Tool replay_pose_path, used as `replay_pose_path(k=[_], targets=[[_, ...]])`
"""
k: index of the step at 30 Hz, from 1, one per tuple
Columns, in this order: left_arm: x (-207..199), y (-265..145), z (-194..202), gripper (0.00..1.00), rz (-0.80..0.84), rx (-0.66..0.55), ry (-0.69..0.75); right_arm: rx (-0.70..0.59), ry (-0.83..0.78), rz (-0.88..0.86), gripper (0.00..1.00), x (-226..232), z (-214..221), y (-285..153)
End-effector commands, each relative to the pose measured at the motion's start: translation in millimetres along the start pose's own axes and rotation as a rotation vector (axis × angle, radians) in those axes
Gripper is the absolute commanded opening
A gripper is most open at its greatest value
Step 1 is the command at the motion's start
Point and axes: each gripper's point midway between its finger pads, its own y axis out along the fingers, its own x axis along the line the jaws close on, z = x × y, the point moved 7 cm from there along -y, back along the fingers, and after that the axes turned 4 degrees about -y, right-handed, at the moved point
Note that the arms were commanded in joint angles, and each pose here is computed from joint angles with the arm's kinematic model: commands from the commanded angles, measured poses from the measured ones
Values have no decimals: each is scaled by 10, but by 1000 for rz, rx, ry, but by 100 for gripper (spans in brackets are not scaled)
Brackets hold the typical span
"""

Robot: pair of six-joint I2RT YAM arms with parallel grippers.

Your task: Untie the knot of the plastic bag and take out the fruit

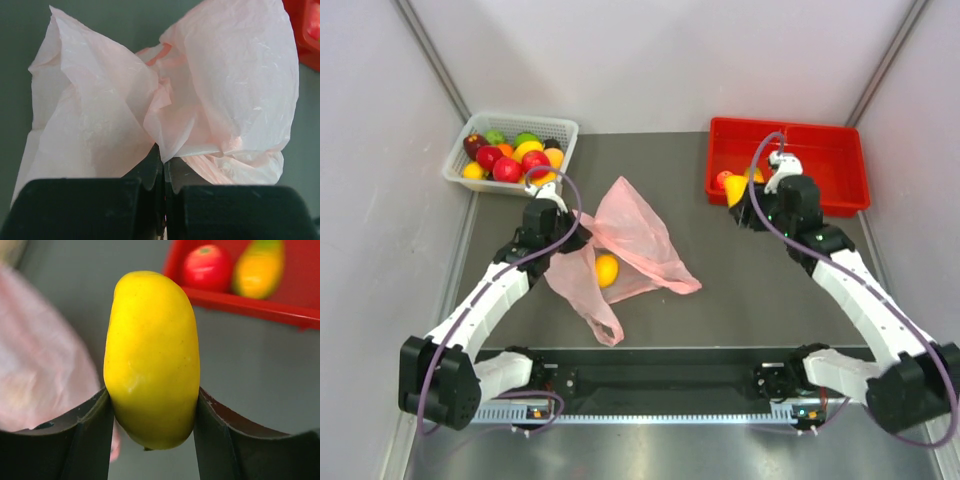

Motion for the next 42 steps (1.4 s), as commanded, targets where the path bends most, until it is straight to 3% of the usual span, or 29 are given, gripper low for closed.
replay_pose_path(k=[1,3,8,14,19,24,25,27,28,29,30,38,42], targets=[[-224,-101,-41,0,170,54,51,-176,122,240,0,-398,-494,278],[-257,-132,-39,0,193,74,62,-197,153,361,0,-671,-616,406],[-335,-189,-39,0,254,107,84,-112,202,531,0,-1289,-751,963],[-329,-174,8,0,264,136,77,22,230,623,0,-1911,-679,1567],[-319,-171,5,0,256,127,76,154,216,629,0,-2133,-457,1971],[-315,-153,22,0,255,145,75,269,199,575,21,-2179,-312,2226],[-318,-151,28,0,257,148,76,263,200,563,34,-2179,-365,2243],[-319,-156,30,0,259,149,77,268,194,555,49,-2154,-383,2214],[-312,-155,35,0,258,152,78,254,193,557,67,-2150,-427,2181],[-318,-160,37,0,261,152,79,239,191,559,79,-2140,-472,2148],[-327,-171,27,0,265,149,81,211,182,557,99,-2101,-581,2048],[-340,-165,43,0,283,162,72,-3,151,516,100,-1683,-1130,1131],[-326,-134,78,0,280,175,60,-101,84,311,100,-970,-901,513]])
